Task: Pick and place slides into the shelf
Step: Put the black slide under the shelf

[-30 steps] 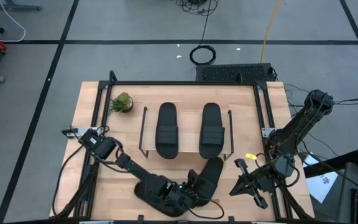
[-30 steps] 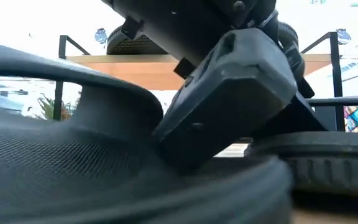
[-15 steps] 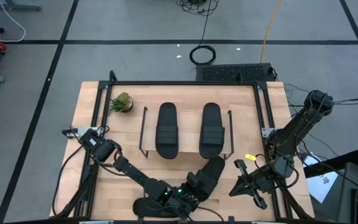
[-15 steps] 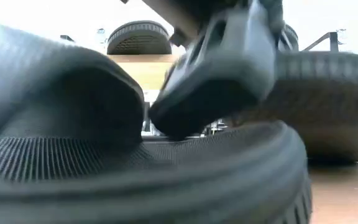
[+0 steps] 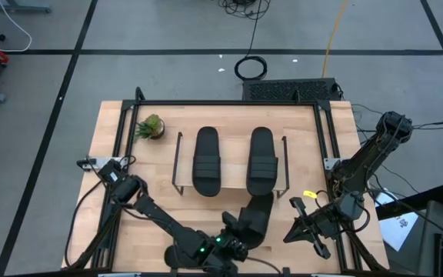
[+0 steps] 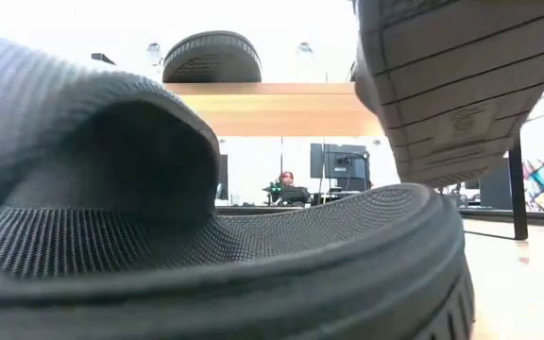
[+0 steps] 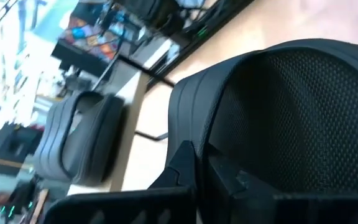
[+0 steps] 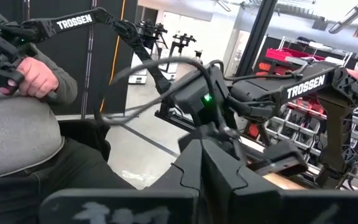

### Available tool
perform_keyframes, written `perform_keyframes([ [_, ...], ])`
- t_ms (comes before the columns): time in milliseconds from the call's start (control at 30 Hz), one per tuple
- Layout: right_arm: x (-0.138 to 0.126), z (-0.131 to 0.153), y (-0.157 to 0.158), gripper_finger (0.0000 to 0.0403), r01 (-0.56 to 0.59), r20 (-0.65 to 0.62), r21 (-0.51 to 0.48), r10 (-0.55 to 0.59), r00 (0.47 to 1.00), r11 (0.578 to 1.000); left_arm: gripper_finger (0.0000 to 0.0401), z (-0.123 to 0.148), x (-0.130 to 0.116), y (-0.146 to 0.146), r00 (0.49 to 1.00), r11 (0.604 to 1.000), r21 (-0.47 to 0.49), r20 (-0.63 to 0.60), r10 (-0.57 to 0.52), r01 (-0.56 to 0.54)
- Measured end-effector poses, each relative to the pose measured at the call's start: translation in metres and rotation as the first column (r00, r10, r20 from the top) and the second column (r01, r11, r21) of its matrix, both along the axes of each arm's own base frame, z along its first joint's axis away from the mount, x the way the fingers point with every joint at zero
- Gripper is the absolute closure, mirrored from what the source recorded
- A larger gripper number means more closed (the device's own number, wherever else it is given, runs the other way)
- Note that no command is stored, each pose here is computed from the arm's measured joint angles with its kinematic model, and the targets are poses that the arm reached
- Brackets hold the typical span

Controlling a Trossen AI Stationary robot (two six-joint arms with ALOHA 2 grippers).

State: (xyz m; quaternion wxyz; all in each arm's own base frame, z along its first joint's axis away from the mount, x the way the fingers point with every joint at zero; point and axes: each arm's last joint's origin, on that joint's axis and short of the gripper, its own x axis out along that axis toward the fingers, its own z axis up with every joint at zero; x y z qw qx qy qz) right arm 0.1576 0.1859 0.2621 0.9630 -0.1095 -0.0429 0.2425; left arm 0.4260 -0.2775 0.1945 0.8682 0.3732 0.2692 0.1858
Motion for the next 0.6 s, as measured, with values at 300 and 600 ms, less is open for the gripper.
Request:
perform_keyframes([
  [300, 0.000, 0.000, 0.000, 0.0403, 0.000, 0.005, -0.004, 0.000, 1.000, 1.000, 0.0401, -0.022, 0.011, 0.018, 0.997, 0.998, 0.005, -0.043, 0.061, -0.061],
  [600, 0.000, 0.000, 0.000, 0.0403, 0.001, 0.006, -0.004, -0.001, 1.000, 1.000, 0.0401, -0.055, 0.030, 0.031, 0.991, 0.981, 0.157, -0.050, 0.123, -0.114],
])
